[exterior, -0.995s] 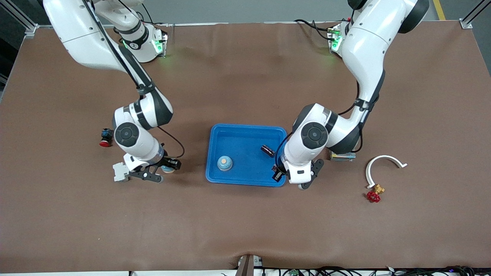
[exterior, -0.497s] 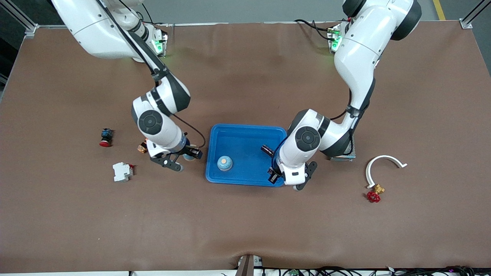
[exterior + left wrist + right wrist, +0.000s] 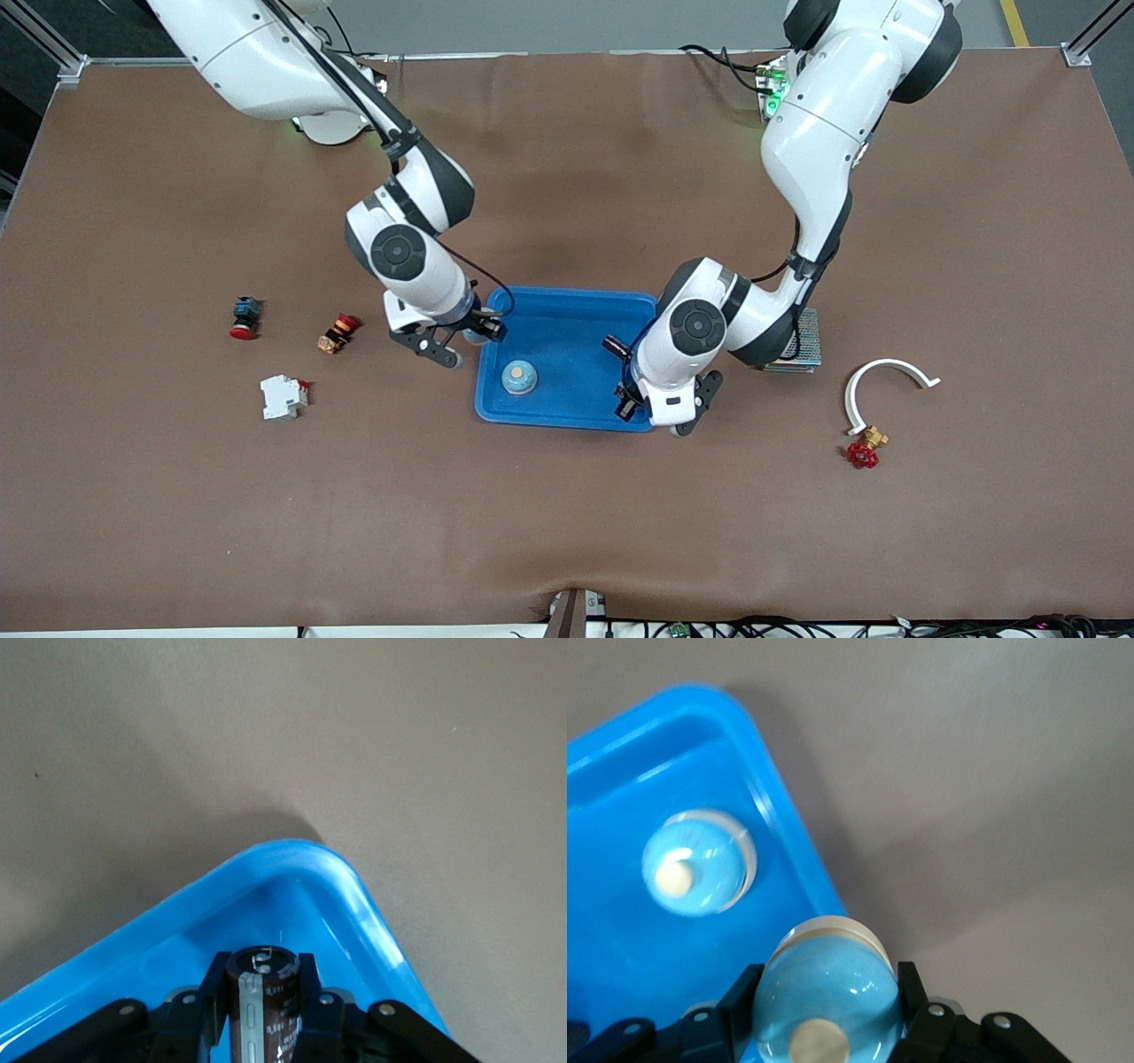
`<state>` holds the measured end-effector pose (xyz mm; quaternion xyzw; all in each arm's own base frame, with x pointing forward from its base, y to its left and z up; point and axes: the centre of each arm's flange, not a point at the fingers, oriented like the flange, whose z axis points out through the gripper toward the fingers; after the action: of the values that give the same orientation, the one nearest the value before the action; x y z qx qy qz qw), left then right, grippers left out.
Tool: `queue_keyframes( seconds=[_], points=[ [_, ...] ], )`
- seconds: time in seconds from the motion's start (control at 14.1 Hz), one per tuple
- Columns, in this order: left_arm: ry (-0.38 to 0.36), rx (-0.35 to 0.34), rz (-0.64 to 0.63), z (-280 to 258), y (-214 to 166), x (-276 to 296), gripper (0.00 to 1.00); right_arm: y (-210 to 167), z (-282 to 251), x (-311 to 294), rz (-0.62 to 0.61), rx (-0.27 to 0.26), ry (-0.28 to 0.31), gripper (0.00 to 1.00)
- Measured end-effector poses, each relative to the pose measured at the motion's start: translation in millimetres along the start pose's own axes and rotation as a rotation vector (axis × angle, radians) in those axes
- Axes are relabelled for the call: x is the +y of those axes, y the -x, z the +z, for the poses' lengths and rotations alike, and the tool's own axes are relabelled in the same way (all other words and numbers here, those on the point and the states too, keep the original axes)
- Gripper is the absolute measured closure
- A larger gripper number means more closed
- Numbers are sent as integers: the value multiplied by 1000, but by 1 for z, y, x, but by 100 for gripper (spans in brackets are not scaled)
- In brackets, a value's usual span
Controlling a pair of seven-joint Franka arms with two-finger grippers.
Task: Place electrolytic capacitor and blue bell in tray
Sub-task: 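Carry the second bell and capacitor over the tray with both grippers, then open the left gripper over the tray while the right gripper lowers the bell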
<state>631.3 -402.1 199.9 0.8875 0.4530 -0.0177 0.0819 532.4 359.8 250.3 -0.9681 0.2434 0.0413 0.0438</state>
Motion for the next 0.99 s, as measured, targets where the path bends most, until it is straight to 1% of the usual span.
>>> queue_keyframes(
  seconds=[0.36, 0.43, 0.5, 0.57, 0.64, 0.71, 0.85, 0.99],
  points=[
    [-4, -1, 4, 3, 4, -1, 66, 40, 5, -19, 23, -4, 8, 34],
    [-4, 0, 4, 3, 3, -1, 66, 44, 6, -21, 26, -4, 9, 34],
    [-4, 1, 3, 3, 3, -1, 62, 45, 7, -21, 26, -5, 9, 34],
    [-4, 3, 2, 3, 1, -1, 62, 45, 7, -21, 27, -4, 10, 34],
    [-4, 6, 0, 3, -1, -1, 56, 45, 7, -21, 25, -3, 9, 34],
    [-4, 8, -1, 3, -2, -1, 48, 46, 8, -21, 24, 0, 6, 34],
    [2, 13, -4, 0, -5, 1, 26, 49, 13, -21, 23, 12, 5, 34],
    [13, 23, -8, -9, -11, 5, 8, 52, 20, -21, 29, 30, 5, 34]
  ],
)
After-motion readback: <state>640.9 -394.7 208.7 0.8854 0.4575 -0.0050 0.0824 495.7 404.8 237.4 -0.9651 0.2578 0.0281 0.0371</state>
